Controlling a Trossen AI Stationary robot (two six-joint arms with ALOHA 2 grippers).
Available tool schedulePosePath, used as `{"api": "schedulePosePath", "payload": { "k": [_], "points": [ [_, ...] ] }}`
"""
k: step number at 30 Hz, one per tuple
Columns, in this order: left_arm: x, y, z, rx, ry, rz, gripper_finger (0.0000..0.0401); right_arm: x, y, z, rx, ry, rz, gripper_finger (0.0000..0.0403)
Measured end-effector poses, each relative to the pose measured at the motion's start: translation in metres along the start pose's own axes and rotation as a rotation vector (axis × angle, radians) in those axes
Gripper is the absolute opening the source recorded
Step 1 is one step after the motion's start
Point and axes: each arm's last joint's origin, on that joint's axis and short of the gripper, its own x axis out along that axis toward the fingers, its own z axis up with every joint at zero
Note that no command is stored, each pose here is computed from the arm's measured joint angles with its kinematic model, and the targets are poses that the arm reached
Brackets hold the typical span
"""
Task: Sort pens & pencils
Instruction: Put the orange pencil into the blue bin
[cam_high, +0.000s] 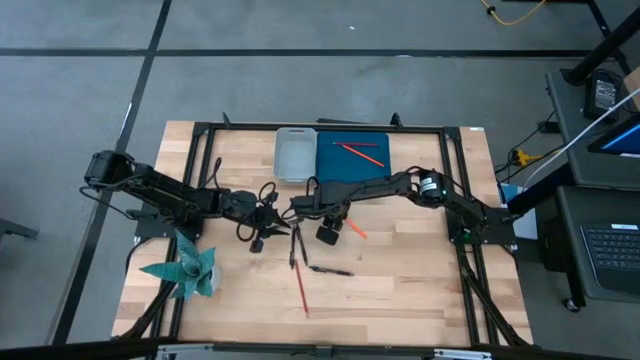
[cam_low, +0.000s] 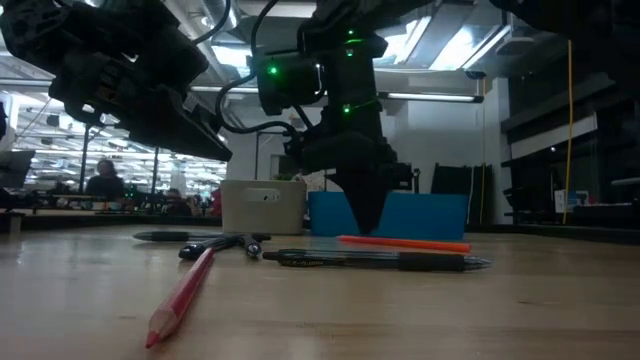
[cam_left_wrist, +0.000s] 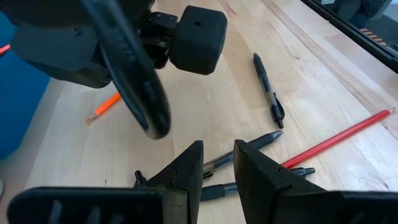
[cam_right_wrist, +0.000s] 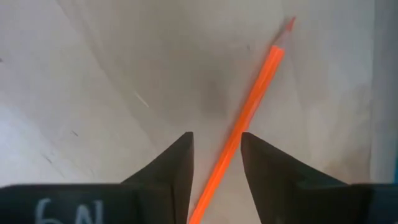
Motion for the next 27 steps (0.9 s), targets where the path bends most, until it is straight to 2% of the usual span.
{"api": "schedulePosePath", "payload": {
  "k": [7, 14, 27],
  "points": [
    [0.000, 0.000, -0.001, -0.001, 0.006, 0.000, 0.0082, 0.014, -0.008, -0.001, 0.014, 0.025, -0.008, 0.0135],
    [0.000, 0.000, -0.001, -0.001, 0.009, -0.001, 0.0082, 0.024, -0.011, -0.002, 0.027, 0.026, 0.043, 0.0135],
    [0.000, 0.000, -0.001, -0.001, 0.010, -0.001, 0.0082, 0.028, -0.009, 0.001, 0.026, 0.003, 0.058, 0.0125]
  ]
}}
